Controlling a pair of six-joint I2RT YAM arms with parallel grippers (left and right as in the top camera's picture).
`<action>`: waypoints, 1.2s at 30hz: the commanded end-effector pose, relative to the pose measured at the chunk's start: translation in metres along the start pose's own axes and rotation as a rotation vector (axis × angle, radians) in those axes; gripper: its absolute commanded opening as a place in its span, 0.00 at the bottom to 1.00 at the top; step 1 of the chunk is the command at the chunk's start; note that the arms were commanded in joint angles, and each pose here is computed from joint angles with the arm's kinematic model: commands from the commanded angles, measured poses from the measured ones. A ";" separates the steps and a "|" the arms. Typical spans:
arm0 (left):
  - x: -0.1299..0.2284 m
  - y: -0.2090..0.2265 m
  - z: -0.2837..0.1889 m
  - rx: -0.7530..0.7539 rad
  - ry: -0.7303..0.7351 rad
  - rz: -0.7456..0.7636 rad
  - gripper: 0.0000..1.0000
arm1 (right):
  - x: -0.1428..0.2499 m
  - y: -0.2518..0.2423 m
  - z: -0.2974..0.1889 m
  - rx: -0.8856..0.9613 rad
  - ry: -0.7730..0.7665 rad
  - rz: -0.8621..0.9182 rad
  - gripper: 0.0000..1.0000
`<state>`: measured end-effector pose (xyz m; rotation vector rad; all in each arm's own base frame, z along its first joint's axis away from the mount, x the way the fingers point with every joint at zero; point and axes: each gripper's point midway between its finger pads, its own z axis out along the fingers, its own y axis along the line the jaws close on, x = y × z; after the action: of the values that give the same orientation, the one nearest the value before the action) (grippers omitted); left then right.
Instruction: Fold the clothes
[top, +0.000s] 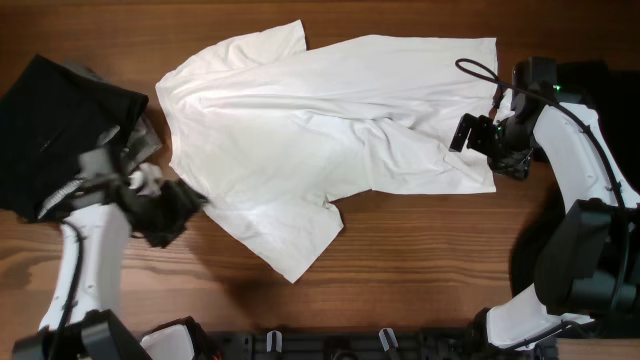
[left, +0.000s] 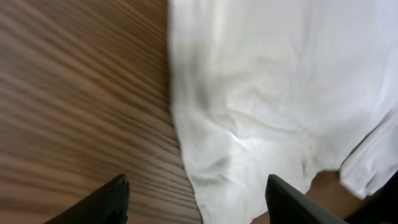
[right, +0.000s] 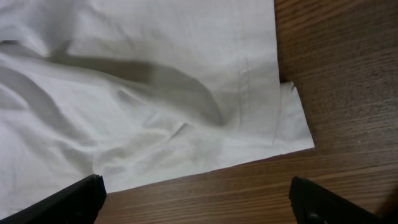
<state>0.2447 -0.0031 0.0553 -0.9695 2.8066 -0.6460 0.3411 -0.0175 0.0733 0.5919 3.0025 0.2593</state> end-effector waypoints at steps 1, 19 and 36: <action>0.033 -0.004 0.039 -0.050 0.083 0.021 0.72 | 0.002 0.005 -0.005 -0.022 -0.005 -0.019 1.00; 0.041 0.000 0.110 -0.143 0.156 0.103 0.04 | 0.002 0.005 -0.005 -0.022 -0.005 -0.019 1.00; -0.021 0.080 -0.056 -0.402 -0.074 -0.219 0.04 | -0.011 -0.001 -0.006 0.008 -0.058 -0.027 1.00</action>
<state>0.2142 0.0431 0.0578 -1.3330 2.9156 -0.2725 0.3488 -0.0182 0.0741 0.5764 2.9725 0.2629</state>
